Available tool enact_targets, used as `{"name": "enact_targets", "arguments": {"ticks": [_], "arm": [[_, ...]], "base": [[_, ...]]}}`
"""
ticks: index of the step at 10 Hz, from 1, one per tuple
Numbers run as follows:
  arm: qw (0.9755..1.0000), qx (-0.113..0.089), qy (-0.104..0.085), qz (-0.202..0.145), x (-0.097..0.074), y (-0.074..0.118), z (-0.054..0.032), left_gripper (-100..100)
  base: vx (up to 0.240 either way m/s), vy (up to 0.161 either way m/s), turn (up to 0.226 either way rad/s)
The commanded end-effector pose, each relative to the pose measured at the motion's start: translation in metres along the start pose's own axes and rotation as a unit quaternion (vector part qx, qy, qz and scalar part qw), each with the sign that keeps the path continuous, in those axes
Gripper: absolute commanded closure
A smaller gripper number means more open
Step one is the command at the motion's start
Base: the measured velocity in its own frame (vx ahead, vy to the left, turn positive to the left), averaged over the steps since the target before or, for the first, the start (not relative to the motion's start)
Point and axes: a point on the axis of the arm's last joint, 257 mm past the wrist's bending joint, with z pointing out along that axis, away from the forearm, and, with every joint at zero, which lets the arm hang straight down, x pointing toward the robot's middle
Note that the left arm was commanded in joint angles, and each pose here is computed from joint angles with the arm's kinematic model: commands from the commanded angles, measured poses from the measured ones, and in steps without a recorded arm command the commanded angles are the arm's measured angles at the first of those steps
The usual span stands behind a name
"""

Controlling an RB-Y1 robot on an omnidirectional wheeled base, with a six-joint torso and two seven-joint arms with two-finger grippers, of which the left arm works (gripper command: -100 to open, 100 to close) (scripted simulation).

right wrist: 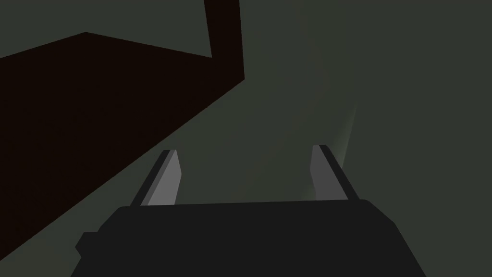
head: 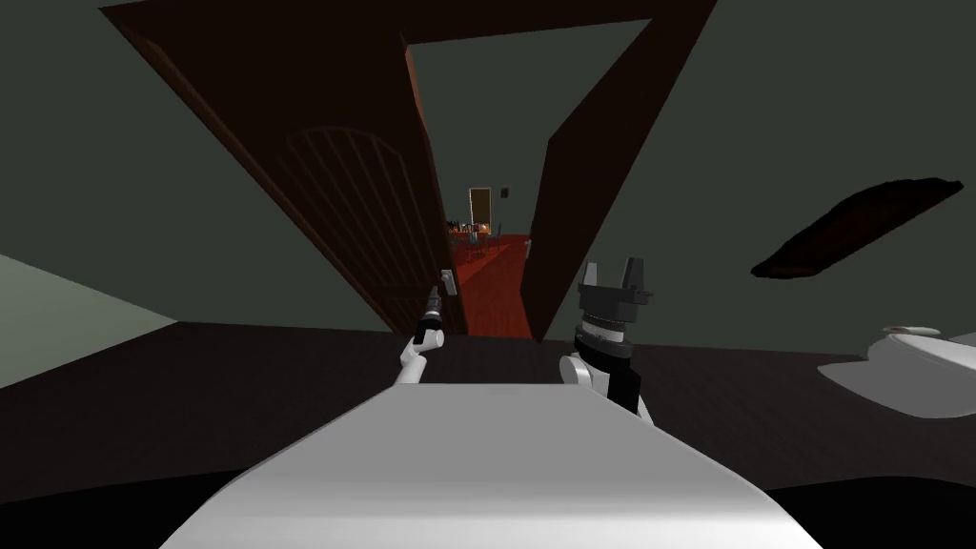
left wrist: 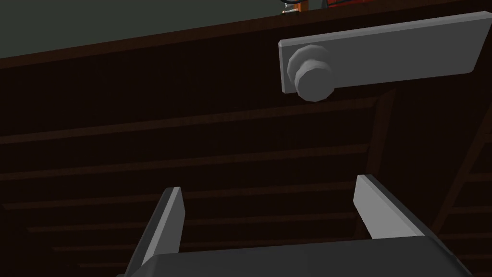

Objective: Push the door open

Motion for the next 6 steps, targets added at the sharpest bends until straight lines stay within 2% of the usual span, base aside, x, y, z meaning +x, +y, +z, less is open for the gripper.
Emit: {"name": "enact_targets", "arguments": {"ticks": [1,6], "arm": [[1.0,-0.007,0.001,-0.004,0.003,0.006,0.0024,-100],[0.9993,-0.031,0.006,-0.02,0.025,0.025,0.0092,-100]], "base": [[-0.019,0.162,-0.084],[-0.026,0.155,-0.163]]}}
